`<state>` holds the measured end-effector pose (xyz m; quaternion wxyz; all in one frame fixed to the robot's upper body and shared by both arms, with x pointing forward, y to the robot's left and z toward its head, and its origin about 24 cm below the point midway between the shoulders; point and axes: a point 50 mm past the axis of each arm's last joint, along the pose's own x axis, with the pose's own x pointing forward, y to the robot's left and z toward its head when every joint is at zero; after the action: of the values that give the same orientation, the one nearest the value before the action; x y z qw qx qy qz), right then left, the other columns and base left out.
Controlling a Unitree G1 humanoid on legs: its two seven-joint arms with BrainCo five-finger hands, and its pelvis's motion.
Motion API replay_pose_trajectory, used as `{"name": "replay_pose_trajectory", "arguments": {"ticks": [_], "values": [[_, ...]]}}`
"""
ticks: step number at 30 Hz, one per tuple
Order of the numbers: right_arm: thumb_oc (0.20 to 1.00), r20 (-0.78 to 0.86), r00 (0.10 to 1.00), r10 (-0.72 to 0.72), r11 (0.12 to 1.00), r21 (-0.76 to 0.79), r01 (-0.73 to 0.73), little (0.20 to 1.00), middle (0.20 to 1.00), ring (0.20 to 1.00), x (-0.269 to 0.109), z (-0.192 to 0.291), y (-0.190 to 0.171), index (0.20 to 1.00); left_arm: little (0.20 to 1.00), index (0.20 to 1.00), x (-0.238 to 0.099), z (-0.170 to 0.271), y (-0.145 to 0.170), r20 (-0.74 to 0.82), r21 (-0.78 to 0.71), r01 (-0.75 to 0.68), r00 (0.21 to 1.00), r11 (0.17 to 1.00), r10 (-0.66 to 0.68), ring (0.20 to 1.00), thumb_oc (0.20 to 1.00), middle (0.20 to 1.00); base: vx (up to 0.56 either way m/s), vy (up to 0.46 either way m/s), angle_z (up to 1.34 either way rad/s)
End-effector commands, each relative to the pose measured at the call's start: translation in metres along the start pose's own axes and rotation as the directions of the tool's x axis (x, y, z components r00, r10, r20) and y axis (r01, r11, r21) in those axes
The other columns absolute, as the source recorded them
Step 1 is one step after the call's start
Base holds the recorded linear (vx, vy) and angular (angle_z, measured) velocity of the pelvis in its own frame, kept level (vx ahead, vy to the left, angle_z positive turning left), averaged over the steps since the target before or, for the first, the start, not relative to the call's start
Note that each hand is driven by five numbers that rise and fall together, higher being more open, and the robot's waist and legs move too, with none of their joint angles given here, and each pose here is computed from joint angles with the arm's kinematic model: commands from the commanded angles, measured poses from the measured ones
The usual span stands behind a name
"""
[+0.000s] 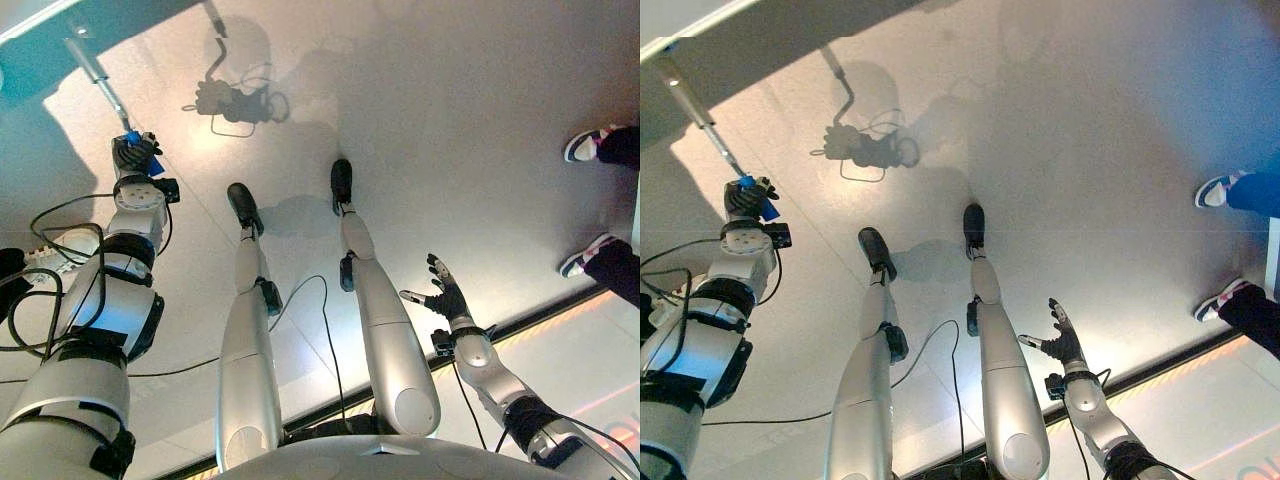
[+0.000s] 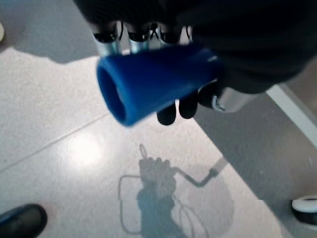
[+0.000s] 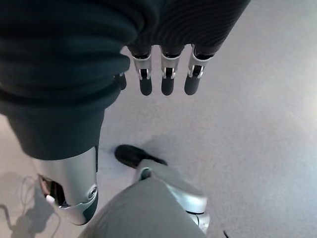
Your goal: Raise the hospital bed
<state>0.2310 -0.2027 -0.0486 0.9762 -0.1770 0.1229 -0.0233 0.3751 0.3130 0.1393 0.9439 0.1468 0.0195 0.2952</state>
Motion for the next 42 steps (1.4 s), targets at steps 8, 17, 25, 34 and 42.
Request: {"name": "replay_pose_trajectory", "arguments": {"ticks": [8, 17, 25, 34, 42], "values": [[1.0, -0.01, 1.0, -0.005, 1.0, -0.03, 0.005, 1.0, 1.0, 1.0, -0.011, -0.009, -0.01, 1.0, 0.2, 0.2, 0.006, 0.058, -0.012, 0.188, -0.013, 0.021, 0.982, 1.0, -0.018, 0.2, 0.2, 0.2, -0.01, -0.033, -0.19], [1.0, -0.024, 1.0, -0.005, 0.999, -0.046, 0.004, 1.0, 1.0, 1.0, -0.017, -0.015, -0.012, 1.0, 0.2, 0.2, -0.002, 0.077, -0.038, 0.259, -0.056, 0.107, 0.962, 0.993, -0.09, 0.2, 0.2, 0.2, 0.03, -0.032, -0.16], [1.0, -0.06, 0.998, -0.007, 0.997, -0.073, 0.003, 1.0, 1.0, 1.0, -0.02, -0.024, -0.016, 1.0, 0.2, 0.2, -0.013, 0.08, -0.062, 0.286, -0.097, 0.195, 0.945, 0.976, -0.16, 0.2, 0.2, 0.2, 0.01, -0.044, -0.03], [1.0, -0.106, 0.994, -0.018, 0.996, -0.094, 0.008, 1.0, 1.0, 1.0, -0.021, -0.033, -0.019, 1.0, 0.2, 0.2, -0.025, 0.085, -0.08, 0.332, -0.152, 0.276, 0.919, 0.949, -0.214, 0.2, 0.2, 0.2, -0.02, -0.043, 0.01], [1.0, -0.191, 0.979, -0.066, 0.993, -0.109, 0.045, 1.0, 1.0, 1.0, -0.022, -0.048, -0.025, 1.0, 0.2, 0.2, -0.044, 0.079, -0.094, 0.387, -0.234, 0.387, 0.878, 0.892, -0.28, 0.2, 0.2, 0.2, -0.01, 0.018, 0.13]]}}
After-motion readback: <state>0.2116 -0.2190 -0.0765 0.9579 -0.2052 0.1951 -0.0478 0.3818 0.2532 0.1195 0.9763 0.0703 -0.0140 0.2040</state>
